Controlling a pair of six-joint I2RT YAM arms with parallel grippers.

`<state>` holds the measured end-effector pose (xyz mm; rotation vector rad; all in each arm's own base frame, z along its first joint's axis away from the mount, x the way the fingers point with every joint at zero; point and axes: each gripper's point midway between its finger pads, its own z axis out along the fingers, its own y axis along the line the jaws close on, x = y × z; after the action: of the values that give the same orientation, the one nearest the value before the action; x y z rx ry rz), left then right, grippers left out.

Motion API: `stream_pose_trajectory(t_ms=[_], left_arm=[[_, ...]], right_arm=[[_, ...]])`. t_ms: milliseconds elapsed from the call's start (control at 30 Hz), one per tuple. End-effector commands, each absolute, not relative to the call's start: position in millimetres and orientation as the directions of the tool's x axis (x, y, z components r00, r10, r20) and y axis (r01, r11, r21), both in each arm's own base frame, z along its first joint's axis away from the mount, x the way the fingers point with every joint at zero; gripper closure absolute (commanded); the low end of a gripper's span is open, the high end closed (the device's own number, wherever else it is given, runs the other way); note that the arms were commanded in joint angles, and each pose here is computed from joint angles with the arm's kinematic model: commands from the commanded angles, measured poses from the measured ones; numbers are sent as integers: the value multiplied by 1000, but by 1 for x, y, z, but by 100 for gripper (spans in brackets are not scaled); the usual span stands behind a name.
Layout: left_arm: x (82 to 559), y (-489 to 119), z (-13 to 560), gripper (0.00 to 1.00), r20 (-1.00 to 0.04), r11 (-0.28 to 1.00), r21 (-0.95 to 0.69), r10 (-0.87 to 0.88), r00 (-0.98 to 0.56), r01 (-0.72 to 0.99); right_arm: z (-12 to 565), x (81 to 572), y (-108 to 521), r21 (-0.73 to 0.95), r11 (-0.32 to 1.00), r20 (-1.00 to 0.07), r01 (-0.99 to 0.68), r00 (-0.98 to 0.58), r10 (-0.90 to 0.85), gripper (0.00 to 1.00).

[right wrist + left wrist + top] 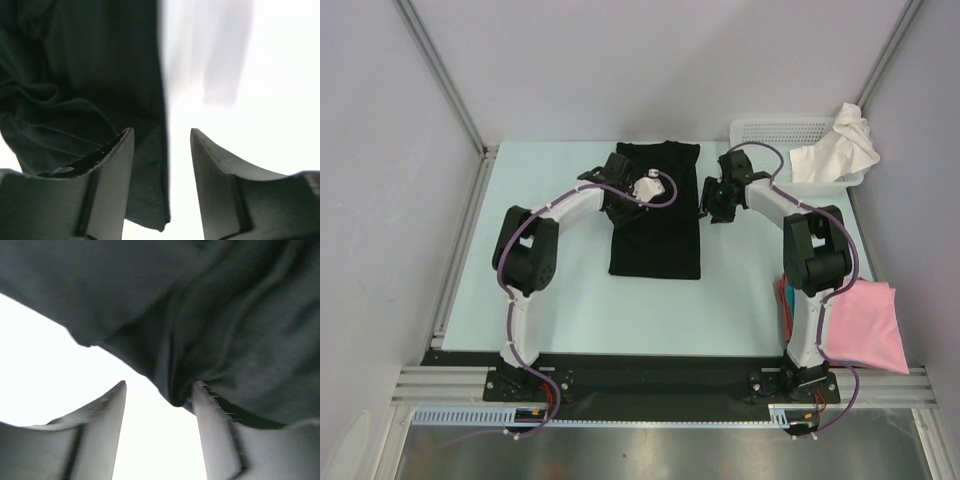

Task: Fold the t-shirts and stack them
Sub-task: Fold the tshirt

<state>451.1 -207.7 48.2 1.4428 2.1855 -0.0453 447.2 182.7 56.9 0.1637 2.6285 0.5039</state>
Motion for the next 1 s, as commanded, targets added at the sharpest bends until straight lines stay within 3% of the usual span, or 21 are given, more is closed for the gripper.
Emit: stream_pose_trajectory(t_ms=[0, 167, 267, 400, 467, 533, 733, 967], left_arm=[[493, -200, 106, 37, -576, 609, 326, 735, -359, 723], [522, -170, 139, 33, -674, 766, 277, 585, -451, 580], [511, -164, 146, 33, -708, 801, 188, 511, -487, 568], [475, -178, 145, 39, -702, 736, 140, 545, -457, 663], [458, -191, 141, 40, -701, 704, 97, 550, -454, 704], [446, -193, 136, 39, -700, 700, 62, 538, -469, 711], [432, -214, 120, 40, -702, 655, -22, 528, -478, 756], [464, -219, 64, 58, -630, 691, -46, 541, -557, 722]], right_arm=[[114, 477, 166, 367, 930, -565, 9, -792, 231, 45], [148, 457, 178, 339, 934, -659, -114, -737, 150, 44], [132, 429, 204, 352, 914, -642, -202, -762, 79, 47], [109, 413, 235, 384, 885, -602, -265, -798, 22, 65], [104, 418, 246, 412, 869, -583, -275, -812, 20, 73], [85, 421, 257, 442, 854, -538, -274, -843, 8, 73], [70, 470, 264, 462, 857, -534, -228, -843, 63, 76], [47, 497, 250, 451, 884, -510, -122, -848, 143, 79]])
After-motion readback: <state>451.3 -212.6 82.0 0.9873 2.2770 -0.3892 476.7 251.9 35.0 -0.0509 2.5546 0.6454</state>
